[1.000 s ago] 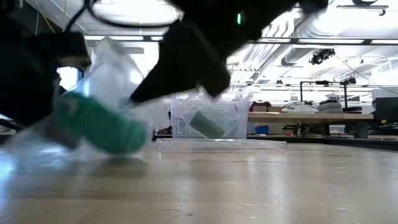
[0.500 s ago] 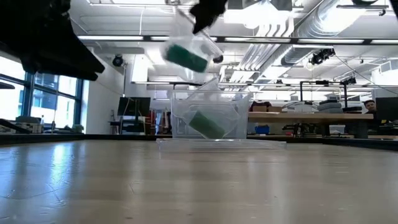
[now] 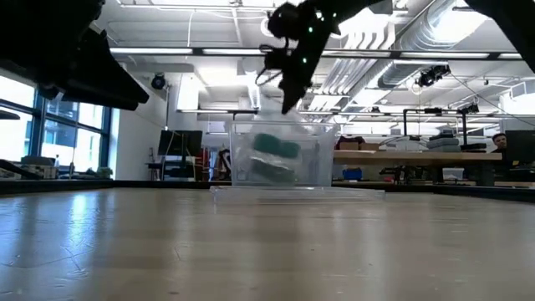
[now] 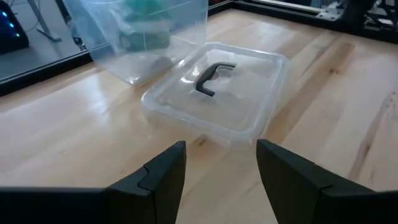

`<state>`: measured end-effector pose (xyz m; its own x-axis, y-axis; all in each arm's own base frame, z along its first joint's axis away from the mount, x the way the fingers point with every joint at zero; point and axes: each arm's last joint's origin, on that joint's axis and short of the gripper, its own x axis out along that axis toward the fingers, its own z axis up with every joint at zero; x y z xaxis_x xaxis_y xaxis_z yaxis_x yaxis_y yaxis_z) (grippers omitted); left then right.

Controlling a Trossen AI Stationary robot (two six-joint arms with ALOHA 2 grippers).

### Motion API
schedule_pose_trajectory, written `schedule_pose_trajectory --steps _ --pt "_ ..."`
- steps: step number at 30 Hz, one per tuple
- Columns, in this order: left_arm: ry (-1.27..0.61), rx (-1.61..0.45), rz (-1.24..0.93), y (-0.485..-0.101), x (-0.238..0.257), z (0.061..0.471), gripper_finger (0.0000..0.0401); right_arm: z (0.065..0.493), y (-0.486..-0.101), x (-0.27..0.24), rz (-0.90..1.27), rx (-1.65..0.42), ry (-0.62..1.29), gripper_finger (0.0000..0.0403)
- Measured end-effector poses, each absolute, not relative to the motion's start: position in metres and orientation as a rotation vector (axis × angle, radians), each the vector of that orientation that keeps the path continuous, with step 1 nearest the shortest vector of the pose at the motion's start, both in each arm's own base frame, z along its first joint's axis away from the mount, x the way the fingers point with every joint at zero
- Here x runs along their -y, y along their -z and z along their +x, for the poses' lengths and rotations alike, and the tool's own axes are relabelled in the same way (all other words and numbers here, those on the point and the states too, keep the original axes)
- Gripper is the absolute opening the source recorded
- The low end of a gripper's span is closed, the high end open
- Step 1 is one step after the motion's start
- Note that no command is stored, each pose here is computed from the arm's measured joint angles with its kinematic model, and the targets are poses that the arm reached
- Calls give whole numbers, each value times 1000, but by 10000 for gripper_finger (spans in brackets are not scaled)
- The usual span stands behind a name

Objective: Roll bandage
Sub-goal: Put the packaged blue bandage into the transparent bin, then close the transparent bin

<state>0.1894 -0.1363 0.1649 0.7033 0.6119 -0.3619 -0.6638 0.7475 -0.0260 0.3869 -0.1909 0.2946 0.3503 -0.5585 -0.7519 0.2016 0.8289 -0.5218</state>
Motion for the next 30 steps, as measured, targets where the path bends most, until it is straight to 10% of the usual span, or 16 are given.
schedule_pose_trajectory --steps 12,18,30 --pt "-624 -383 -48 -217 130 196 190 358 -326 176 -143 -1169 620 174" --pt "-548 -444 47 -226 131 197 190 340 -358 98 -9 -1058 492 196" --pt "-566 -523 -186 -186 126 193 190 319 -209 3 -18 -921 138 197"
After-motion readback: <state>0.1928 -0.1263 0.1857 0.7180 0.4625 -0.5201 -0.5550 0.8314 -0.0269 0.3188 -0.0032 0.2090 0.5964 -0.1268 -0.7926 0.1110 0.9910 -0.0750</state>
